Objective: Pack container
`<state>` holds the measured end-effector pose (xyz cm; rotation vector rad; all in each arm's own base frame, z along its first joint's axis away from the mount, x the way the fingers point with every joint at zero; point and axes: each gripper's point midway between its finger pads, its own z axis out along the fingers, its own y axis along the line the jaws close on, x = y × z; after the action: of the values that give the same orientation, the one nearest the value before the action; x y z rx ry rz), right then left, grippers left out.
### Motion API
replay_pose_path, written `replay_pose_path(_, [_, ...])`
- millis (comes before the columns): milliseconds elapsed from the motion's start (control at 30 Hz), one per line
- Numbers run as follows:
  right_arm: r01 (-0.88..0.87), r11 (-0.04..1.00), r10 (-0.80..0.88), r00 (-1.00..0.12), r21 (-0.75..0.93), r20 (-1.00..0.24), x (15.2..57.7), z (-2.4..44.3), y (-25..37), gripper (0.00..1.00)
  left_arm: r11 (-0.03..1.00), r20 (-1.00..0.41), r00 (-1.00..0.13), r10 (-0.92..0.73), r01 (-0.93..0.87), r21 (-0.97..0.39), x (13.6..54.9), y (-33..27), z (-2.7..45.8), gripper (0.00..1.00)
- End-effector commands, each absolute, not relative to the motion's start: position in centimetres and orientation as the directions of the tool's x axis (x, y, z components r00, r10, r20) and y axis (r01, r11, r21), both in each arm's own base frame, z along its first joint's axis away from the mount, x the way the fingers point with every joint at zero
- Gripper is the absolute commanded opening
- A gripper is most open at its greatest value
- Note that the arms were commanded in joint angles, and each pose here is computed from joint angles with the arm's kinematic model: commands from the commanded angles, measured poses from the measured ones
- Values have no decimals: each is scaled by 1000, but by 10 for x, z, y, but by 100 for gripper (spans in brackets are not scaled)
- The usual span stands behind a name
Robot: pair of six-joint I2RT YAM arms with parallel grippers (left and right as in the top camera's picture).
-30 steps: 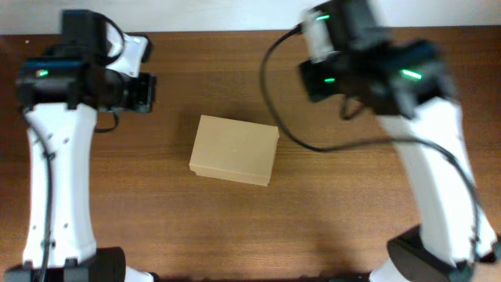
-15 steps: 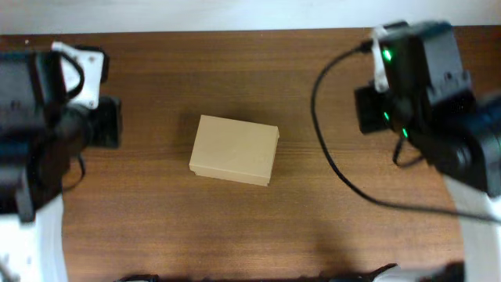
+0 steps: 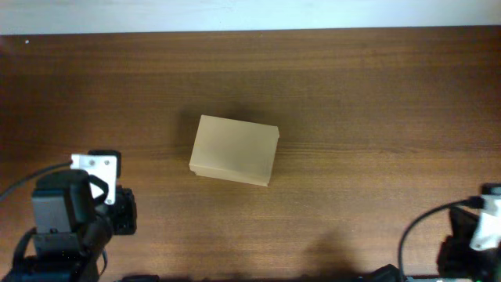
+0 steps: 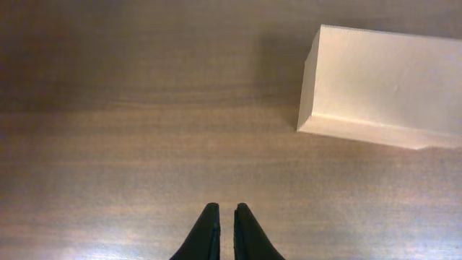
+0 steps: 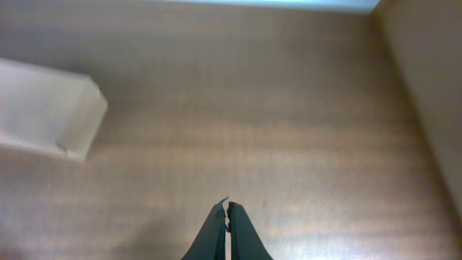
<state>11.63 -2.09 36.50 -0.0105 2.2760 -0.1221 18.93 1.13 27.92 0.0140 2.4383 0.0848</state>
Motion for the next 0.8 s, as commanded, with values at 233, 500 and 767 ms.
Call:
replay_pose_path(233, [41, 993, -42, -750, -110, -661, 133, 325, -10, 99, 997, -651, -759, 0, -53, 62, 194, 16, 260, 100])
replay_pose_path(500, [41, 993, -43, -752, -112, -657, 135, 324, -9, 99, 997, -651, -759, 0, -53, 62, 194, 16, 260, 100])
replay_pose_path(767, [41, 993, -43, -753, -112, -657, 135, 324, -9, 99, 997, -651, -759, 0, -53, 62, 194, 16, 260, 100])
